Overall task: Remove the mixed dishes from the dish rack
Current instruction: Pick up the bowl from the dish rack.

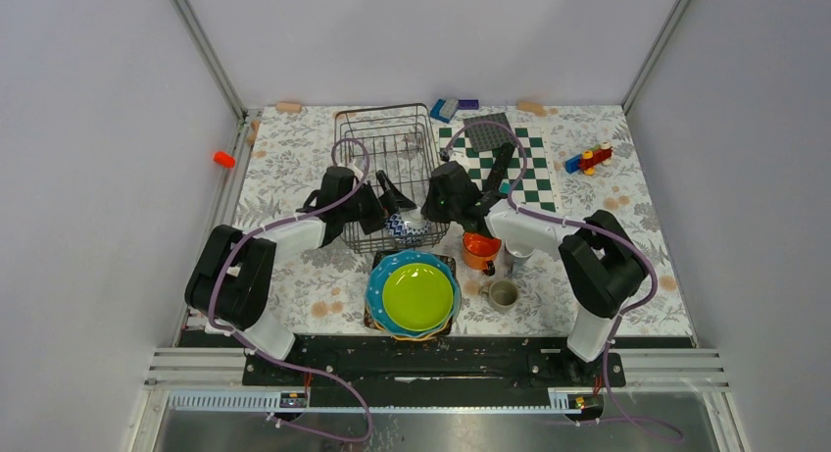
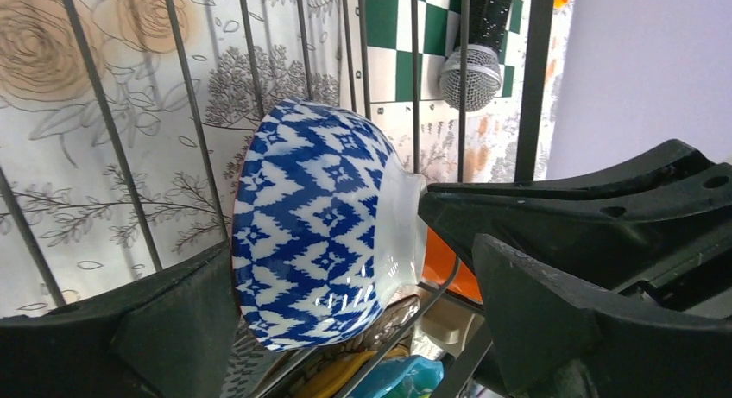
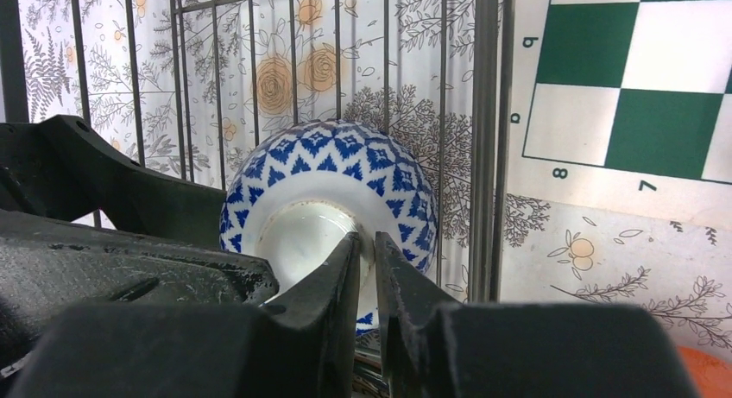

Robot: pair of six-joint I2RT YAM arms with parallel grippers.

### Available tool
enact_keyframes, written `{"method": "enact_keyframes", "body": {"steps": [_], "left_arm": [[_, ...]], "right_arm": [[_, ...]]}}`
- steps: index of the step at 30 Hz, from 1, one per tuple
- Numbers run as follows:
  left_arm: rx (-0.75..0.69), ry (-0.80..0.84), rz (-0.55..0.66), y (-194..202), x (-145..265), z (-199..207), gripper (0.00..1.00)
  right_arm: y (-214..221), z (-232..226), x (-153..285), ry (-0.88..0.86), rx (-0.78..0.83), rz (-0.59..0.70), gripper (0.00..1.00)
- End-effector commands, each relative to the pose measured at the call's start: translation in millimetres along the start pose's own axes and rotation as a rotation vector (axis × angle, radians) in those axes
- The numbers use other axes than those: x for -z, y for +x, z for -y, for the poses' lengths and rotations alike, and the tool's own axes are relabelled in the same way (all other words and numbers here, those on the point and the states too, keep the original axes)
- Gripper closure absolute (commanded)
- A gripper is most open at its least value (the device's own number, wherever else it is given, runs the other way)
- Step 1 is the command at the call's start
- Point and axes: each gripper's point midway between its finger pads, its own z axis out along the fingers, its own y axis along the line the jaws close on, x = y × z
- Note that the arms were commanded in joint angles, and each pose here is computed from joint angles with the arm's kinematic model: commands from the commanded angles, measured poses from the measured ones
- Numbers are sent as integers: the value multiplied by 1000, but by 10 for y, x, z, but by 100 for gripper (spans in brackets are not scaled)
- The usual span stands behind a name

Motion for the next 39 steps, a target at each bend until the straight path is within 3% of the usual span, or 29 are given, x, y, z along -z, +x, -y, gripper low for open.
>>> {"method": "enact_keyframes", "body": {"steps": [1,10,19,22,27,30,31,39], "left_arm": [[22,194,14,-37,11,393,4],[66,335,23,-16,104,607,13],[100,347,29,-36,43,588,29],[125,364,28,-41,18,595,39],[133,399,35,-55,17,637,69],[130,399,33,-48,14,640,96],[131,400,34,-51,15,643,100],[83,477,61,-107,153,843,100]], "right_arm": [[29,101,69,28,-7,-5,82],[-49,42,101,-2,-28,35,80],[-72,13,106,-16,-49,47,77],[-55,0,93,-21,-55,41,77],[-23,-23,71,-35,-65,28,77],[-20,-60,72,-54,-68,26,77],[-18,-63,72,-57,-68,26,77],[-137,-190,161,-110,-71,59,70]]}}
